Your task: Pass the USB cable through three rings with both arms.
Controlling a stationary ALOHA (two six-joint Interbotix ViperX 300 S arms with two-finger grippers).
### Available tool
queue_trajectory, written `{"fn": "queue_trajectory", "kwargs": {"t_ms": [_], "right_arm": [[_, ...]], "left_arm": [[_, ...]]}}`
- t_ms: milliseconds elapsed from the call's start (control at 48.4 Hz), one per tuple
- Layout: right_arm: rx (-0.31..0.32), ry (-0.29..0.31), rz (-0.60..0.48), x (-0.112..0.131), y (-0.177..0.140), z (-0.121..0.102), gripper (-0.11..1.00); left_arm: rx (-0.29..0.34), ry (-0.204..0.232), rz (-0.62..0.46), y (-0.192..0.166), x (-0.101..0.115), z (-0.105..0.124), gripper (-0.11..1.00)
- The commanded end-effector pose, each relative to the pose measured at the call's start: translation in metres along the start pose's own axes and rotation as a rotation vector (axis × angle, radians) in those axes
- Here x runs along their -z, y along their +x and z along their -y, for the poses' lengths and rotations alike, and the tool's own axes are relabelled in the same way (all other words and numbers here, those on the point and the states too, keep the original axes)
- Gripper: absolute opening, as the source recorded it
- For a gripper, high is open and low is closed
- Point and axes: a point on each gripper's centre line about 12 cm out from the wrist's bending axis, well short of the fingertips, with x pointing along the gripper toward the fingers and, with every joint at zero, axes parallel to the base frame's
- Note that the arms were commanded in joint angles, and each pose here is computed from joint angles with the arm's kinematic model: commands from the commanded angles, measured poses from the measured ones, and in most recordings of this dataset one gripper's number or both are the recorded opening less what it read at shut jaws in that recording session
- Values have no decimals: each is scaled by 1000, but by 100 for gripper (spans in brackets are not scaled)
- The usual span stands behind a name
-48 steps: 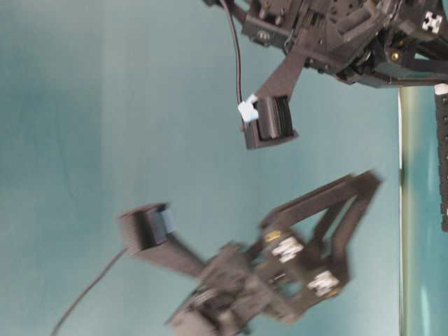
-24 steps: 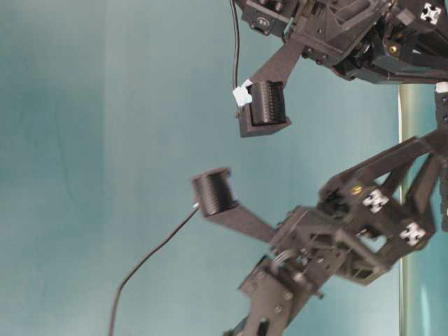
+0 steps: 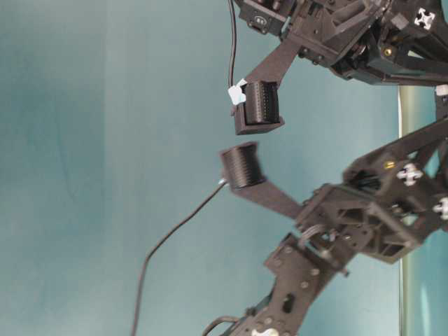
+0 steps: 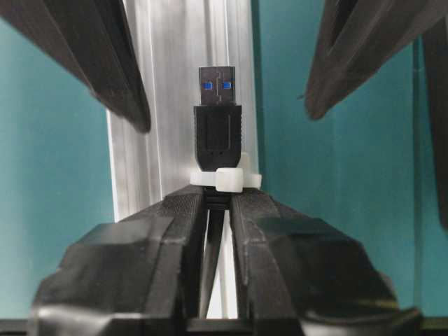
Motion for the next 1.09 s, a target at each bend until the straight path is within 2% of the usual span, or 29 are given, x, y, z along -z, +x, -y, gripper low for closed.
{"fn": "queue_trajectory", "kwargs": {"t_ms": [0,165,268,372,558,599,991,1074], "right_arm": [[-1,10,40,-8,-7,0,-8],[-2,9,40,-8,-7,0,-8],[-2,9,40,-8,-7,0,-8],[-2,9,43,-8,-7,0,-8],[-3,9,50,-10,-8,0,-8],[-3,11,46,-9,-7,0,-8],[-2,12,38,-5,-8,0,-7],[-5,28,33,-3,-8,-1,-5]], "left_arm": [[-3,1,29,1,-9,-1,90],[-4,1,35,2,-12,-2,88],[-4,-1,32,2,-11,-2,80],[-3,1,23,3,-9,-1,66],[1,6,14,5,-6,1,26],[1,6,20,5,-7,1,22],[2,7,20,4,-8,1,22],[2,7,20,3,-8,1,22]]}}
